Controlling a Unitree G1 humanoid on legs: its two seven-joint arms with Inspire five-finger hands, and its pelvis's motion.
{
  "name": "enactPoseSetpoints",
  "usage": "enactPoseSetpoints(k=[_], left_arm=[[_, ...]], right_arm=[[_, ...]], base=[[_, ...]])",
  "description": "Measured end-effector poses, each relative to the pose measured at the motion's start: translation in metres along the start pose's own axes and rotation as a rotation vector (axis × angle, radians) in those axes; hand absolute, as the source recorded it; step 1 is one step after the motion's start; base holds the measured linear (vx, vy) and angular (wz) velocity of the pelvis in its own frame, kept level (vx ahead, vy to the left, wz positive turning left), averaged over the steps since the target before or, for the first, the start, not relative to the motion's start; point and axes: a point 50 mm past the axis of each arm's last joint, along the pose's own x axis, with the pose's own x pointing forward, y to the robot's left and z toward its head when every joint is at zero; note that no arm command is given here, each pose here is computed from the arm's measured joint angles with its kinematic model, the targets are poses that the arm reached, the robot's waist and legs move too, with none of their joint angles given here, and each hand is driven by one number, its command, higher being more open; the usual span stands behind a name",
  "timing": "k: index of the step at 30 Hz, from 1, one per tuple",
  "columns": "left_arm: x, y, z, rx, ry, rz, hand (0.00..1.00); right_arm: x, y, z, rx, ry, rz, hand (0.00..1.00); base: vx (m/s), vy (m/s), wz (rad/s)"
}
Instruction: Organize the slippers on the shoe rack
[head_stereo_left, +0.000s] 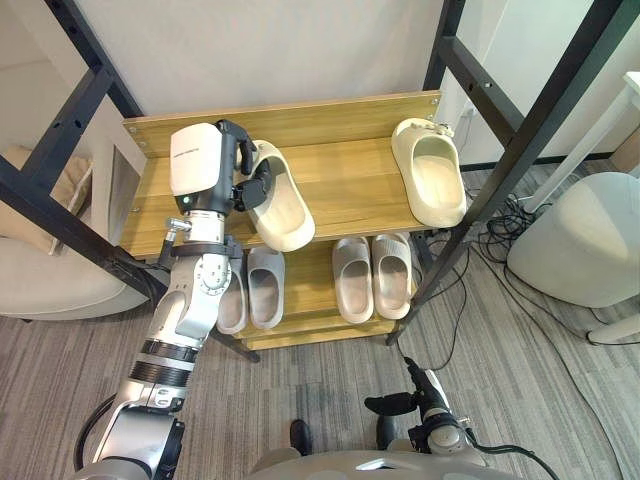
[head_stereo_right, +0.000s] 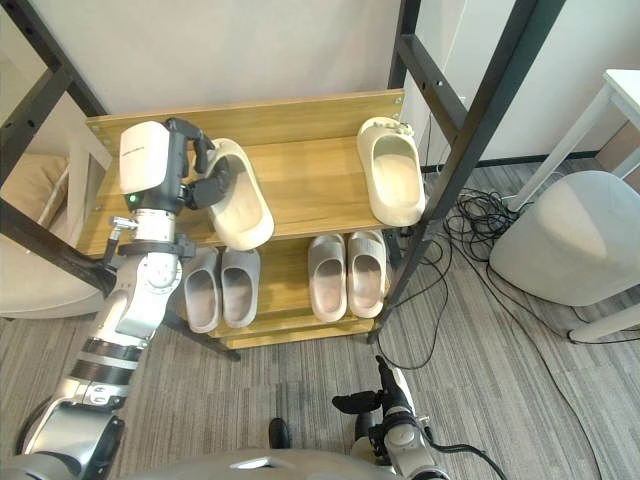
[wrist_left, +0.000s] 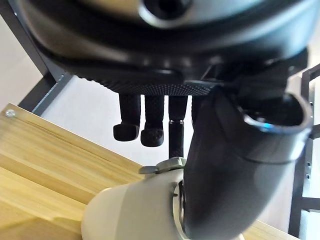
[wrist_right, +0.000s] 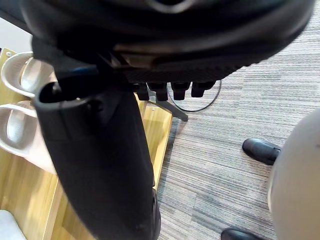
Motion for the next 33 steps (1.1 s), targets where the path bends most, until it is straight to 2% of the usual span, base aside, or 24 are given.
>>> enactPoseSetpoints(k=[9,17,19,23,24,33], left_arm=[[0.008,-0.018,0.03,-0.066,-0.084,-0.041,0.0],[0.034,-0.015,0.045,-0.063,-0.118,0.004,0.0],[0.043,-0.016,0.06,-0.095,-0.145,0.017,0.0],[0.055,-0.014,0.068,-0.09,-0.17,0.034,0.0],[0.056,-0.013,0.069,-0.088,-0.171,0.043,1.0],[0.07,0.003,0.064,-0.033,-0.171,0.114,1.0]], right_arm=[[0.002,-0.006,0.001,0.004,-0.001,-0.017,1.0],[0.005,-0.017,0.004,0.025,-0.005,-0.061,1.0],[0.005,-0.02,0.004,0.029,-0.004,-0.079,1.0],[0.006,-0.023,0.006,0.05,-0.01,-0.091,1.0],[0.006,-0.024,0.007,0.052,-0.013,-0.093,1.0],[0.006,-0.025,0.009,0.08,-0.027,-0.12,1.0]], base=[[-0.03,0.003,0.01],[-0.03,0.01,-0.23],[-0.05,0.026,-0.32],[-0.04,0.026,-0.24],[-0.03,0.026,-0.13],[-0.02,0.029,-0.12]])
